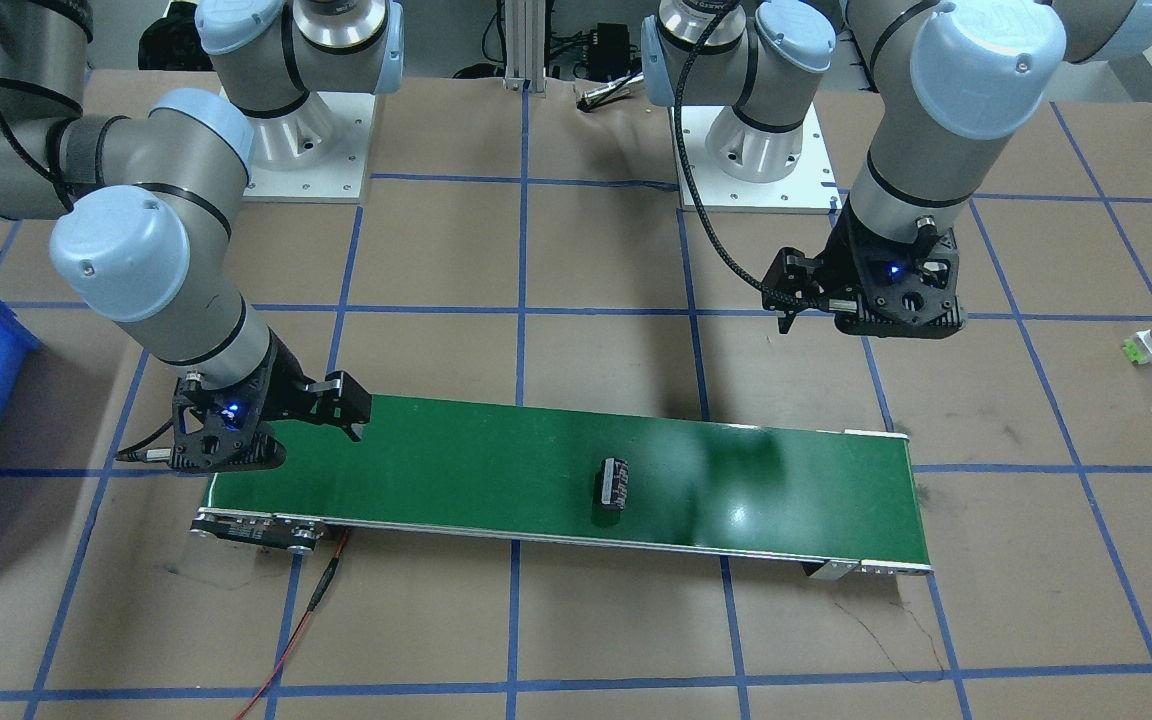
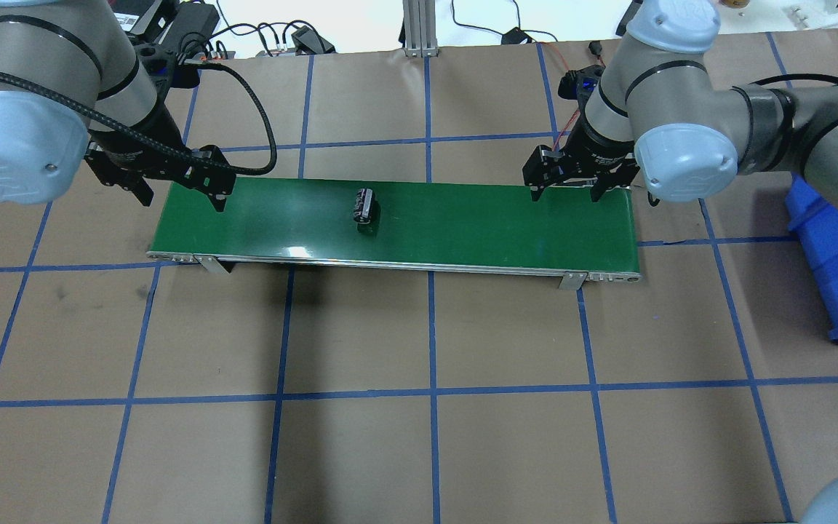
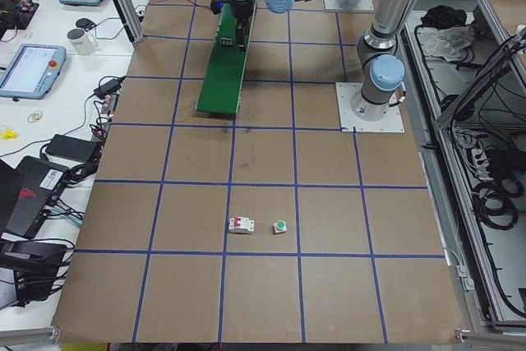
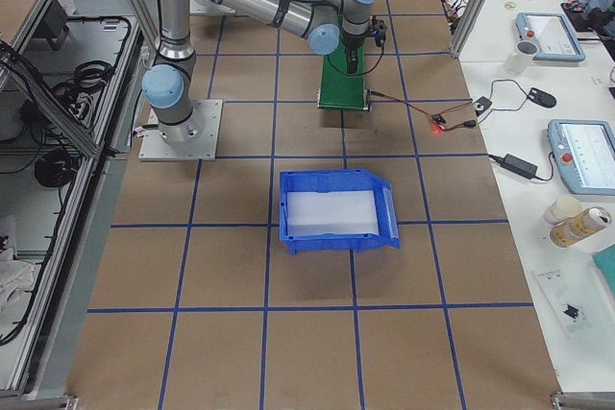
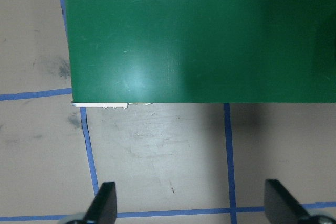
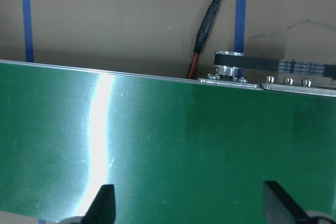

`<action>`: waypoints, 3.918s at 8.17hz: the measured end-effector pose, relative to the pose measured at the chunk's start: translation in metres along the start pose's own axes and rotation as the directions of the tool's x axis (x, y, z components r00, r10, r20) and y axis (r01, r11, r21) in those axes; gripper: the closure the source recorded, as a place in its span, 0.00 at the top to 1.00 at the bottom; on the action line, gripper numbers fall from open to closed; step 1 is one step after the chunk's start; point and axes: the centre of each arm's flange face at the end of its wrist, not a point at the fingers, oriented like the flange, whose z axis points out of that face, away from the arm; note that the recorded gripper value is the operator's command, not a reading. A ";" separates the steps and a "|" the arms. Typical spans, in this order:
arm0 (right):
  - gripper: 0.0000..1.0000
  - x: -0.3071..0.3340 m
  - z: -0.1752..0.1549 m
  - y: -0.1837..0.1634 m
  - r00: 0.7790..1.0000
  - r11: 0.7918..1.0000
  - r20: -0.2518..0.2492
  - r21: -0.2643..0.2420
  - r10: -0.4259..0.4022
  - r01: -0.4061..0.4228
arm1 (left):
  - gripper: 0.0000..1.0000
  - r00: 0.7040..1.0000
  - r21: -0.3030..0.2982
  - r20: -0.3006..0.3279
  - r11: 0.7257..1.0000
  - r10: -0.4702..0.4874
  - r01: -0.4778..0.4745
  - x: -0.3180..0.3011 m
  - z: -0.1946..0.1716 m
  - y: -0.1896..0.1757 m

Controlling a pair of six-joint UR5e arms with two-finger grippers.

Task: Move capacitor from left to right
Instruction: 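Hold the left gripper above the belt while the capacitor rides toward the right gripper, then lower the right gripper onto the capacitor on the belt and grasp it, then lift the capacitor with the right gripper and carry it over the blue bin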

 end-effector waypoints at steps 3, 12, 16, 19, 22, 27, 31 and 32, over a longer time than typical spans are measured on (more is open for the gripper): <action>1.00 0.000 0.000 -0.001 1.000 1.000 0.000 0.004 0.003 -0.003 | 1.00 1.000 -0.004 -0.001 1.000 0.002 -0.002 0.000 0.002 0.000; 0.99 0.000 0.001 -0.003 0.999 0.999 -0.002 0.022 0.046 -0.046 | 1.00 1.000 -0.002 -0.004 1.000 0.001 -0.001 0.000 0.002 -0.001; 0.98 0.001 0.006 -0.006 0.997 0.997 0.000 0.025 0.074 -0.074 | 1.00 1.000 -0.003 -0.004 1.000 0.001 -0.001 0.000 0.002 -0.001; 1.00 0.002 0.020 -0.013 0.990 0.989 0.005 0.034 0.142 -0.142 | 1.00 1.000 -0.003 -0.002 1.000 0.003 -0.003 0.000 0.002 -0.001; 0.99 -0.002 0.022 -0.015 0.981 0.981 0.034 0.039 0.191 -0.192 | 1.00 1.000 -0.004 0.000 1.000 0.010 -0.010 0.001 0.002 -0.001; 0.70 -0.011 0.034 -0.016 0.979 0.980 0.055 0.018 0.197 -0.198 | 1.00 1.000 -0.003 0.003 1.000 0.013 -0.013 0.001 0.001 0.000; 0.00 0.004 0.052 -0.007 0.989 0.992 -0.087 -0.019 0.122 -0.124 | 1.00 1.000 -0.002 0.004 1.000 0.014 -0.014 0.000 0.001 0.000; 0.00 0.008 0.050 -0.007 0.986 0.994 -0.125 -0.025 0.106 -0.110 | 1.00 1.000 -0.002 0.004 1.000 0.014 -0.014 0.000 0.001 0.000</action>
